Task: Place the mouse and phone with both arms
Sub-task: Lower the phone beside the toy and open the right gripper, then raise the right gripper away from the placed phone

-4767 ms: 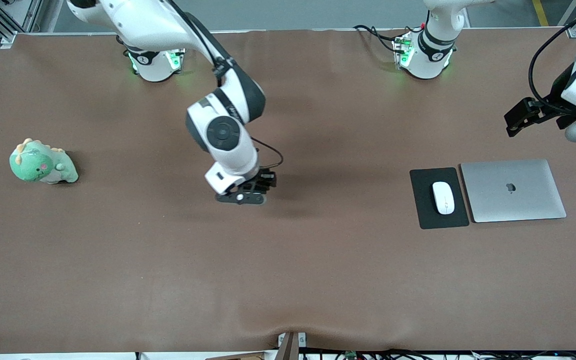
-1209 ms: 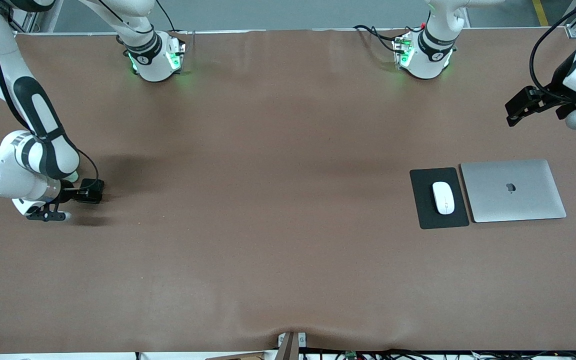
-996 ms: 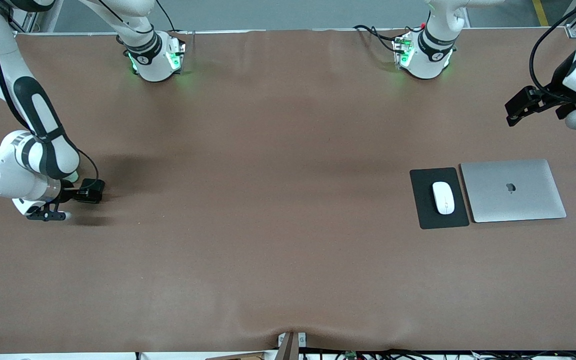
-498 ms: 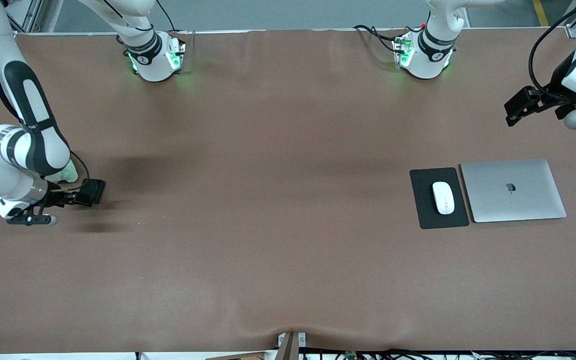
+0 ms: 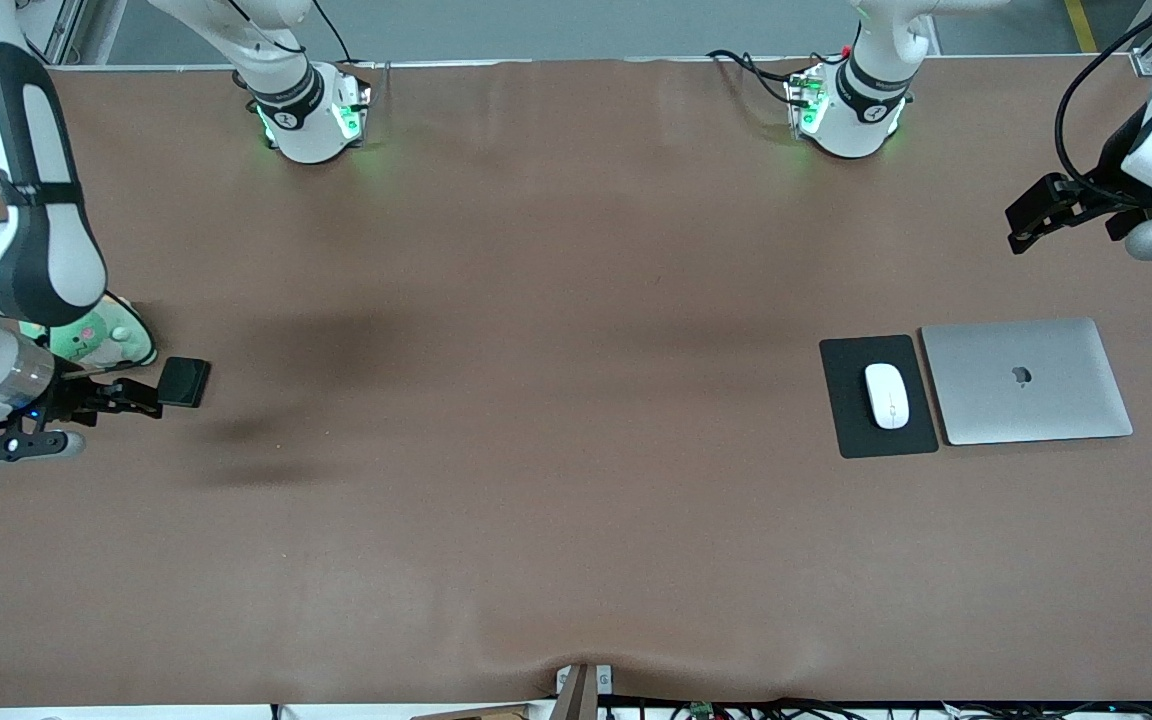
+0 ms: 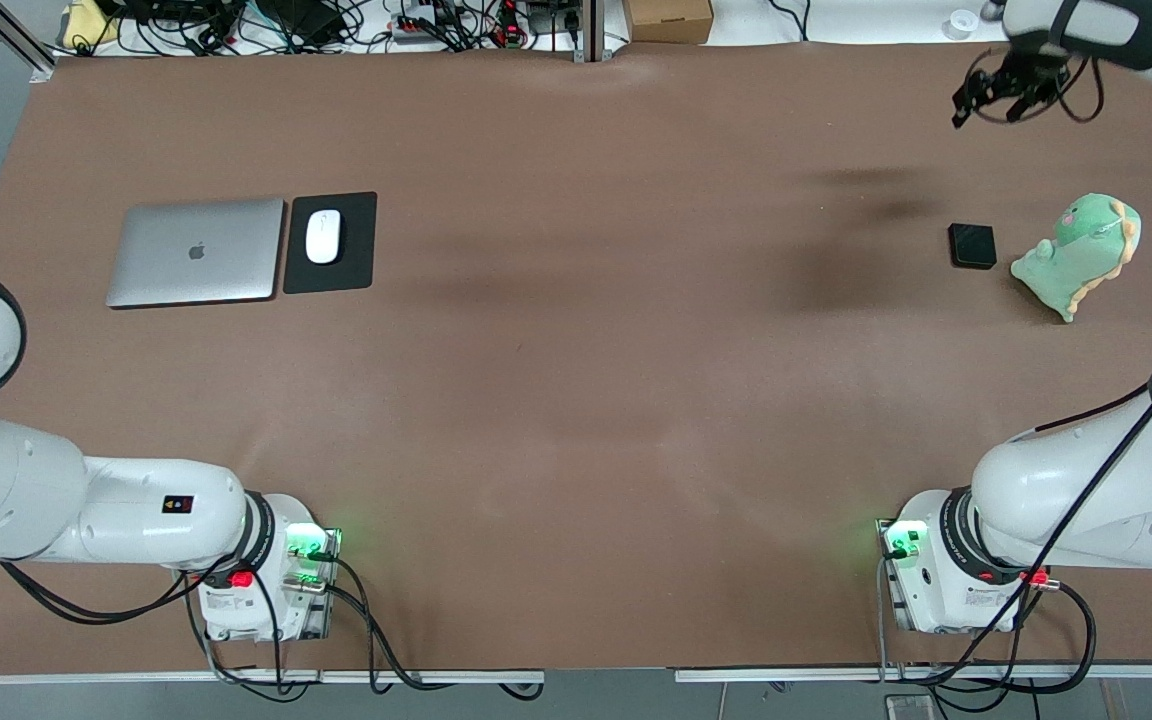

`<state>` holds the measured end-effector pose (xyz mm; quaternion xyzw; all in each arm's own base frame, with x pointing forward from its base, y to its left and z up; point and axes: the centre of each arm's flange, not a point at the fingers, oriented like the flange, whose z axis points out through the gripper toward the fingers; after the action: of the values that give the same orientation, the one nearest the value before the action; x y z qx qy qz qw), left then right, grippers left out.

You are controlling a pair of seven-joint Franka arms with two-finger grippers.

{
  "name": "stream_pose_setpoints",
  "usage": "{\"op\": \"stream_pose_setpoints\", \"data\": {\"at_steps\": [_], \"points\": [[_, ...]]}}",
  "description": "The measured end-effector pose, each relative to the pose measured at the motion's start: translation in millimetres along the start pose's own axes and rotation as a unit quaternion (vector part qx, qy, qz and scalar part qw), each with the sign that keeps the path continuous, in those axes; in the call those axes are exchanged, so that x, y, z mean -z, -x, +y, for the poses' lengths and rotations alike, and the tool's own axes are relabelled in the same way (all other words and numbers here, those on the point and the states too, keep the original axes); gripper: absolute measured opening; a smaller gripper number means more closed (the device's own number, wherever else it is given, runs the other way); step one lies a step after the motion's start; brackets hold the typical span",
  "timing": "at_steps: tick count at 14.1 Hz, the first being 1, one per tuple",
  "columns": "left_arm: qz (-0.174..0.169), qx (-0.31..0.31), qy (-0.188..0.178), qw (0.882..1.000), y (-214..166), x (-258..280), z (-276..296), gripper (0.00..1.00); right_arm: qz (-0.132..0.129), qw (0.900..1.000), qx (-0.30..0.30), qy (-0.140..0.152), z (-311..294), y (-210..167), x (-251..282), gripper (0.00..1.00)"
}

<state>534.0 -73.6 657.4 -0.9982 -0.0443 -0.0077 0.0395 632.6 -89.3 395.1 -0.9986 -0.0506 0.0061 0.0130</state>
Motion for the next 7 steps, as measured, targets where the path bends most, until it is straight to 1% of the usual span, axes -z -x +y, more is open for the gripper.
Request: {"op": "stream_pose_setpoints", "data": {"at_steps": [2,4,6,7], "points": [[0.0,0.0,0.0,1.0,0.1,0.2,-0.1,1.0,-0.011,1.0,-0.01,-0.002,-29.2,0.7,41.8,1.0],[0.0,0.001,0.0,1.0,0.2,0.3,-0.7,1.0,-0.021,0.999,-0.025,-0.001,-62.8,14.4,85.4,1.0],[0.0,0.002,0.0,1.0,0.0,0.3,-1.9,1.0,-0.021,0.999,-0.03,0.002,-93.5,36.5,132.4,1.0],[0.0,0.002,0.0,1.0,-0.1,0.2,-2.5,1.0,-0.017,0.999,-0.031,0.003,-102.3,48.2,153.8,1.0]]}}
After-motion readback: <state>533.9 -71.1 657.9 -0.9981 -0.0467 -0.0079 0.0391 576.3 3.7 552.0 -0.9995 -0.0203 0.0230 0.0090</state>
